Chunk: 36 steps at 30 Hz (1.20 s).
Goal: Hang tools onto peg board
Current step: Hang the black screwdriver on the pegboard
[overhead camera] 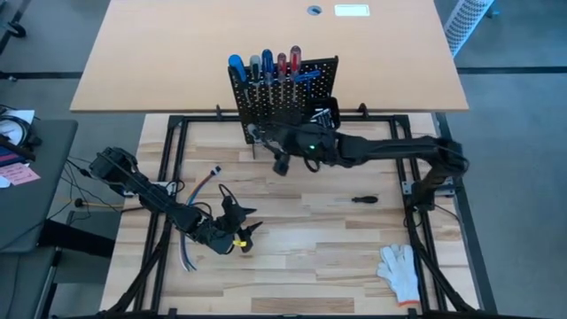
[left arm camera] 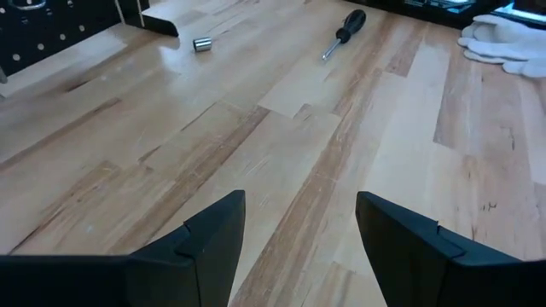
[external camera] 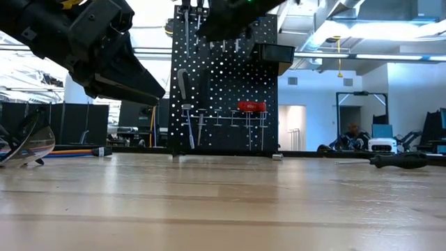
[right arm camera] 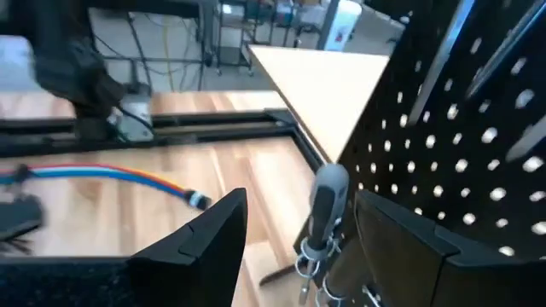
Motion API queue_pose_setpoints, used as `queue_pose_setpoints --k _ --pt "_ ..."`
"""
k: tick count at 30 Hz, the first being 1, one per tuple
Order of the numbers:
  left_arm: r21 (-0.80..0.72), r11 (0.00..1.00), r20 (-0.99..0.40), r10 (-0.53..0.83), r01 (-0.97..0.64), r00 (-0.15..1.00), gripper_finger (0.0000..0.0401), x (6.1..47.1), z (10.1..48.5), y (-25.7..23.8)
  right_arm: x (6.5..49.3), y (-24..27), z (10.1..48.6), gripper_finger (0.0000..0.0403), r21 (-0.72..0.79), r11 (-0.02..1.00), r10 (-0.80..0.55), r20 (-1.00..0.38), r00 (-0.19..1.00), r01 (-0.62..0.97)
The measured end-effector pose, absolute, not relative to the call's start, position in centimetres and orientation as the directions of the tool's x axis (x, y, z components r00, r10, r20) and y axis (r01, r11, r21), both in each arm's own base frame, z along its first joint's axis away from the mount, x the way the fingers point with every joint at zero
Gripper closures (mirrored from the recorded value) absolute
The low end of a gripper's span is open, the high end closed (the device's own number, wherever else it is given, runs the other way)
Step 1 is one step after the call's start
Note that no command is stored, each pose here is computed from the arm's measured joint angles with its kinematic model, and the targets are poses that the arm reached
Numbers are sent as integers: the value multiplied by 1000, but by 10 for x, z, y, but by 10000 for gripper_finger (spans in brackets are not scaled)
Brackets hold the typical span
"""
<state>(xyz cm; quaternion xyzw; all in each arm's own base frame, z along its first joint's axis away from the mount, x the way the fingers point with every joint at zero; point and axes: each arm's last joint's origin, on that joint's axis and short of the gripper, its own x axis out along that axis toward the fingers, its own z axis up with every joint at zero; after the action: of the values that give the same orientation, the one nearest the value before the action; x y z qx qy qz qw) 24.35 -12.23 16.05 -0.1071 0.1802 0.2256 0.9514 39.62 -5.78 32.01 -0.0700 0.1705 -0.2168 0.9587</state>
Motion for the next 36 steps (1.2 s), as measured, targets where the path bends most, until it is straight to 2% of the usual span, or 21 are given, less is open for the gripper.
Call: queue_pose_setpoints --k 2,9,13,20,25,29,36 --pt "-125 875 -390 390 -467 834 180 244 161 -122 387 -47 331 180 -220 905 -420 -311 853 365" --pt "-126 875 -392 388 -467 834 180 243 160 -123 335 -2 351 180 -269 941 -318 -508 800 203" --pt "-131 874 -390 388 -467 835 180 243 161 -123 295 28 345 180 -227 964 -248 -607 755 134" --pt "-134 874 -389 387 -467 836 180 243 161 -123 216 57 293 180 -100 967 -225 -771 596 235" --pt "-142 873 -387 384 -466 838 180 244 161 -123 172 52 251 174 -82 917 -232 -906 355 390" --pt "-149 874 -385 379 -462 842 180 244 162 -124 155 37 223 151 -180 863 -286 -944 163 472" --pt "-150 875 -384 378 -461 843 180 244 162 -124 155 12 179 137 -186 887 -203 -979 -6 423"
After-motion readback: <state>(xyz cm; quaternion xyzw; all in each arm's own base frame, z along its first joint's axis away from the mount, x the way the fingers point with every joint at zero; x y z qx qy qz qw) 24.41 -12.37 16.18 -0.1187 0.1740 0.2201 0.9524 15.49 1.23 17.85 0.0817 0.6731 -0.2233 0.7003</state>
